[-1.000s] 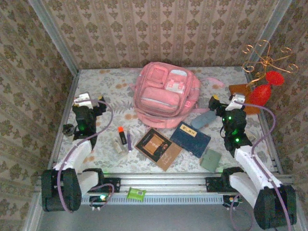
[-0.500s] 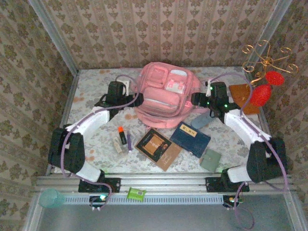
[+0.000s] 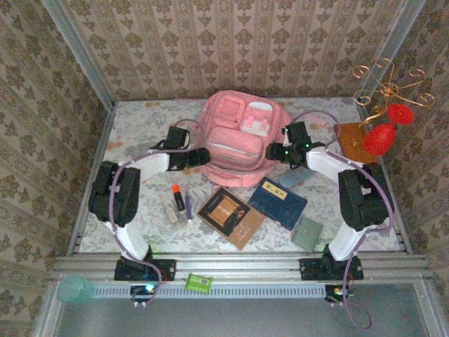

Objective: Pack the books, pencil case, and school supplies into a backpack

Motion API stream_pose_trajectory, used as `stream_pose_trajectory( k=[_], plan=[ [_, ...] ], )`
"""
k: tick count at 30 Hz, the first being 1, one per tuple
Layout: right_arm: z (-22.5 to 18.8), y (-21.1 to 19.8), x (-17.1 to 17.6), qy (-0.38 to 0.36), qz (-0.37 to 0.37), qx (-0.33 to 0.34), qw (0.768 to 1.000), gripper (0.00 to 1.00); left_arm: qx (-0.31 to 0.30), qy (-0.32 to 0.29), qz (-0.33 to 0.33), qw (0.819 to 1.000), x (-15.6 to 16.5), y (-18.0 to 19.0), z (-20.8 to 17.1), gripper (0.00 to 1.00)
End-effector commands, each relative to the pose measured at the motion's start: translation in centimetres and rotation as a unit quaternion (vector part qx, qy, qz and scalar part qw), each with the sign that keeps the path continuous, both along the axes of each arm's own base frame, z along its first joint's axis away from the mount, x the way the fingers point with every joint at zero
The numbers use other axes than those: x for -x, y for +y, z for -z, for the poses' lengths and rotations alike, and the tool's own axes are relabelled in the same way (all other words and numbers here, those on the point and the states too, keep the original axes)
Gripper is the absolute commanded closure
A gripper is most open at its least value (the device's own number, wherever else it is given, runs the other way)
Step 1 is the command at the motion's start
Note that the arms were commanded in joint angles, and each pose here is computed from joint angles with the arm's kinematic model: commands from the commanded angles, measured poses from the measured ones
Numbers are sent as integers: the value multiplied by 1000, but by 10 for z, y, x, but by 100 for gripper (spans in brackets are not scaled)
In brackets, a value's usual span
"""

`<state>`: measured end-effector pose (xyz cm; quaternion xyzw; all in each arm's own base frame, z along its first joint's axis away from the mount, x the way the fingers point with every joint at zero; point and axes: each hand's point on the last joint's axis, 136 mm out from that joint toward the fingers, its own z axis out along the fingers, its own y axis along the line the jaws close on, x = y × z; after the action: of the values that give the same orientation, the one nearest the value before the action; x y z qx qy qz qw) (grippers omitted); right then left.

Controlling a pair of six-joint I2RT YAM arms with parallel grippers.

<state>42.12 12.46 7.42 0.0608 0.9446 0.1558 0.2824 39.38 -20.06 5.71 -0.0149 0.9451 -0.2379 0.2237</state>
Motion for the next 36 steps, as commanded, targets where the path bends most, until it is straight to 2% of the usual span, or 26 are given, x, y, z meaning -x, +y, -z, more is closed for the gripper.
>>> stream_pose_trajectory(
  k=[1,3,7,10,13,17,21,26,29,33,36],
  plan=[
    [8,23,-4,13,-5,-43,999,33,59,-7,7,998,-13,-28,-12,27],
    [9,37,-8,11,-18,-62,998,34,63,-6,6,998,-17,-30,-8,37],
    [-13,64,-14,-24,-73,-98,992,35,72,-17,-7,997,-26,-17,-12,71],
    [-36,56,-11,-61,-105,-58,991,34,84,-35,-28,995,-36,14,-25,88],
    [-44,33,-7,-70,-117,-3,991,29,89,-38,-23,995,-41,33,-35,99],
    [-35,7,-7,-56,-121,14,991,28,92,-40,-32,994,-48,49,-38,100],
    [-24,17,-5,-47,-152,-3,987,31,104,-44,-52,992,-60,59,-40,100],
    [-13,9,-13,-29,-123,3,992,33,108,-52,-59,991,-78,67,-43,100],
    [-14,0,-30,-1,-73,-8,997,30,99,-45,-30,994,-81,70,-46,100],
    [-6,-2,-58,8,4,-85,996,31,87,-38,6,996,-77,72,-45,100],
    [12,-4,-76,27,50,-99,993,31,96,-38,17,995,-82,70,-47,100]
  ],
)
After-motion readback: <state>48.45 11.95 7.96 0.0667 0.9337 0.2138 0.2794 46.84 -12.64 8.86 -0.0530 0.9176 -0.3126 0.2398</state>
